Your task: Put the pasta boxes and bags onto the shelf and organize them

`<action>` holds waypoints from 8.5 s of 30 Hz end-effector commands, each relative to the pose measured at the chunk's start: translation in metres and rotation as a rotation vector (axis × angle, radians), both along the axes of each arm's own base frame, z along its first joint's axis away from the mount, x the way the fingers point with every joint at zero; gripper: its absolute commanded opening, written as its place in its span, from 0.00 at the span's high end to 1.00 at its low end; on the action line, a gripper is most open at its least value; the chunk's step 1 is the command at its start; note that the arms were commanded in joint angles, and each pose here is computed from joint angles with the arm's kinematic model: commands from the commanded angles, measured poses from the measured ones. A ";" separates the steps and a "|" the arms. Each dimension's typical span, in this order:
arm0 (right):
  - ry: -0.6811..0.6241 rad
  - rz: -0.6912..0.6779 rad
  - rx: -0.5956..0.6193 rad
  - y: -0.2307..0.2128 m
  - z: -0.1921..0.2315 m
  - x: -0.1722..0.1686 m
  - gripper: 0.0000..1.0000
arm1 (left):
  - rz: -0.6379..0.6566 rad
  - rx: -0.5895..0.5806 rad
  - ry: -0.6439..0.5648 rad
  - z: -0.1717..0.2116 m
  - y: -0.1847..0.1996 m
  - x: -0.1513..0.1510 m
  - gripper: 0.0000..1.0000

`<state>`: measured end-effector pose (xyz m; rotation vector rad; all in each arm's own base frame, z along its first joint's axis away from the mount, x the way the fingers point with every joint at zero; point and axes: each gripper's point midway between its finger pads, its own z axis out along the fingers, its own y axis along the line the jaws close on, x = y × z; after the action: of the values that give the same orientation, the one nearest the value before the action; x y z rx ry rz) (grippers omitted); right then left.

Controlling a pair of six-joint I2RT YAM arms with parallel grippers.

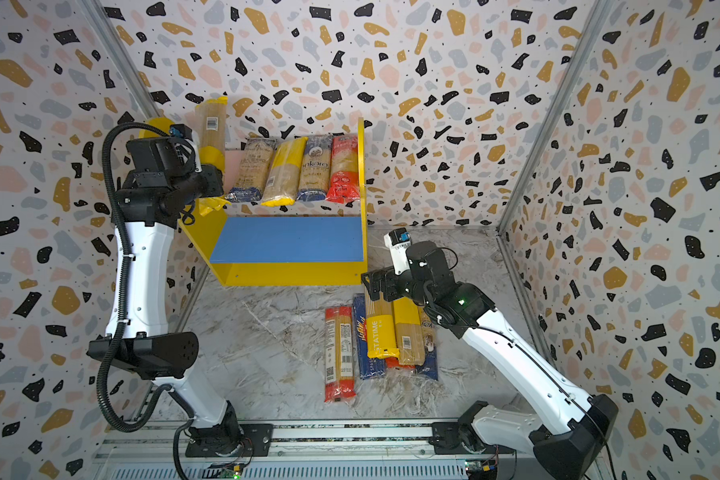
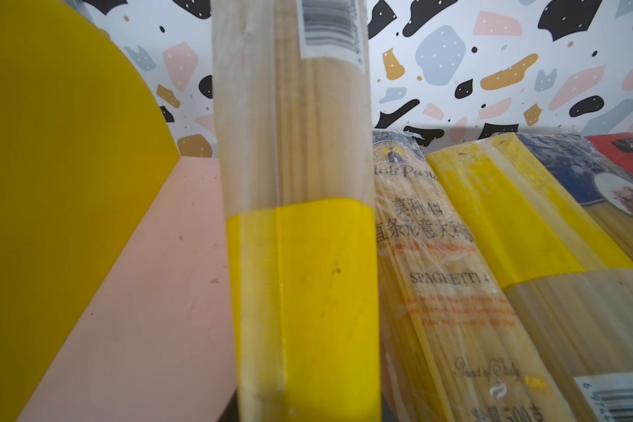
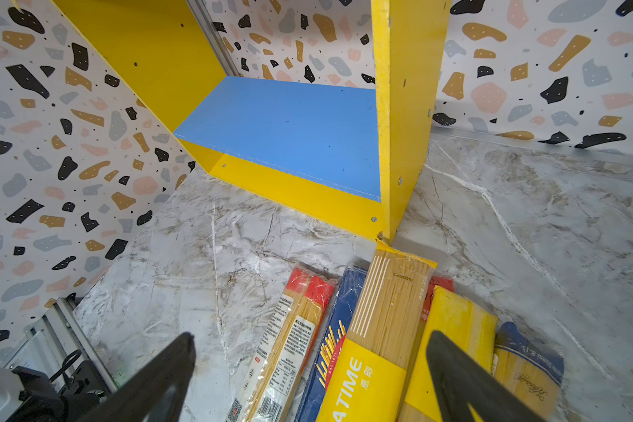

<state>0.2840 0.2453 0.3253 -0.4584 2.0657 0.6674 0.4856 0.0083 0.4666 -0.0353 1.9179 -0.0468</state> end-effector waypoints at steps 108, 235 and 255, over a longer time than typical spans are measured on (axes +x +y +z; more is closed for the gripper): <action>0.013 -0.060 -0.020 -0.056 -0.067 -0.047 0.01 | -0.119 0.144 0.751 -0.478 -0.194 -0.284 0.25; -0.168 -0.026 0.072 -0.038 0.047 -0.028 0.01 | -0.555 -0.283 -0.304 -0.011 -0.184 -0.293 1.00; -0.231 0.002 0.106 -0.025 0.081 -0.019 0.01 | -0.167 -0.007 -0.448 0.123 -0.148 -0.243 1.00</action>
<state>0.2662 0.2179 0.3818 -0.4424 1.8763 0.6679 0.2420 -0.1706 0.5308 0.2784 1.6059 -0.2188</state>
